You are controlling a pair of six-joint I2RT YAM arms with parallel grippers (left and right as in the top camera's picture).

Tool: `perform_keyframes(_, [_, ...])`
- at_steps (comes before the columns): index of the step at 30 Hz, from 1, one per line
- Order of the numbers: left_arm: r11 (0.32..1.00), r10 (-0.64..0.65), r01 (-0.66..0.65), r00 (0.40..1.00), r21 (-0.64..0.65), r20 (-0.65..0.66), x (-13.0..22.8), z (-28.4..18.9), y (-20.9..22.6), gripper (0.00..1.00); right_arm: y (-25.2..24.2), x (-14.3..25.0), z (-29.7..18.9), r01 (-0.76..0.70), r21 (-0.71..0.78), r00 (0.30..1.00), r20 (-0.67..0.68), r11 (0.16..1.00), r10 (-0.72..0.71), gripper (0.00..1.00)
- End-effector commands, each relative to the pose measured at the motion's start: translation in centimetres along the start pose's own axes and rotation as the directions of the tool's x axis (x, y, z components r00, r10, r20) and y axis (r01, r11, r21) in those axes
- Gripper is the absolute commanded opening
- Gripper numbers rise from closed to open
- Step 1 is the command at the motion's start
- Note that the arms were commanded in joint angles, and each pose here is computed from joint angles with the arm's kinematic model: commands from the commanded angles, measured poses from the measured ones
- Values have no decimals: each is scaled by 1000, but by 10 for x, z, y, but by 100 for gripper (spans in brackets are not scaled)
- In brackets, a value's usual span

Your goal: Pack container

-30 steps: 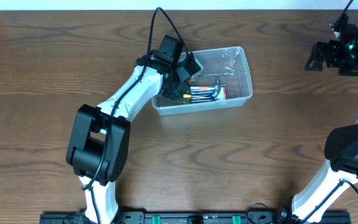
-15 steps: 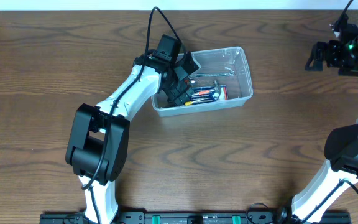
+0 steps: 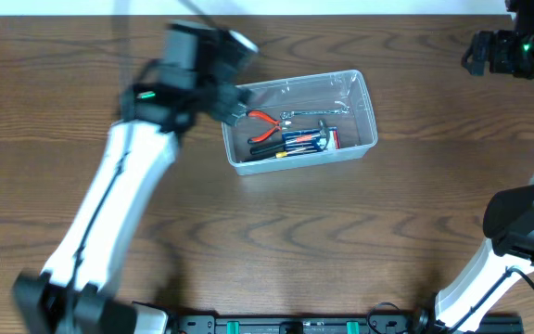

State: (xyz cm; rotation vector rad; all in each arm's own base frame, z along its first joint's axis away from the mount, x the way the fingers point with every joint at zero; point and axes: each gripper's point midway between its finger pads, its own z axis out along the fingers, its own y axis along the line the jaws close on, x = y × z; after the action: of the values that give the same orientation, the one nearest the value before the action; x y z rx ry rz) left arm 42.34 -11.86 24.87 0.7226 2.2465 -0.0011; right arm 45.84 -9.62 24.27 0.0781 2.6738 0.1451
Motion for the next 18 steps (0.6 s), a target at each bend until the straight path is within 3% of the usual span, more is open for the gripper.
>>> perform_keyframes(1, [971, -214, 216, 976, -99, 32, 7, -38, 42, 99, 19, -10, -50, 19, 19, 994, 110, 1000, -21, 99])
perform_keyframes(8, [918, -353, 358, 934, -169, 57, 44, -104, 60, 99, 35, 21, -149, -13, 97, 973, 229, 995, -10, 99])
perform_keyframes(14, [925, -346, 361, 929, -120, 128, 71, -125, 30, 99, 48, 62, -208, -40, 154, 954, 300, 987, -8, 99])
perform_keyframes(18, [927, -325, 355, 922, -123, 211, 94, -131, 15, 99, 63, 96, -222, -33, 146, 940, 341, 989, -19, 99])
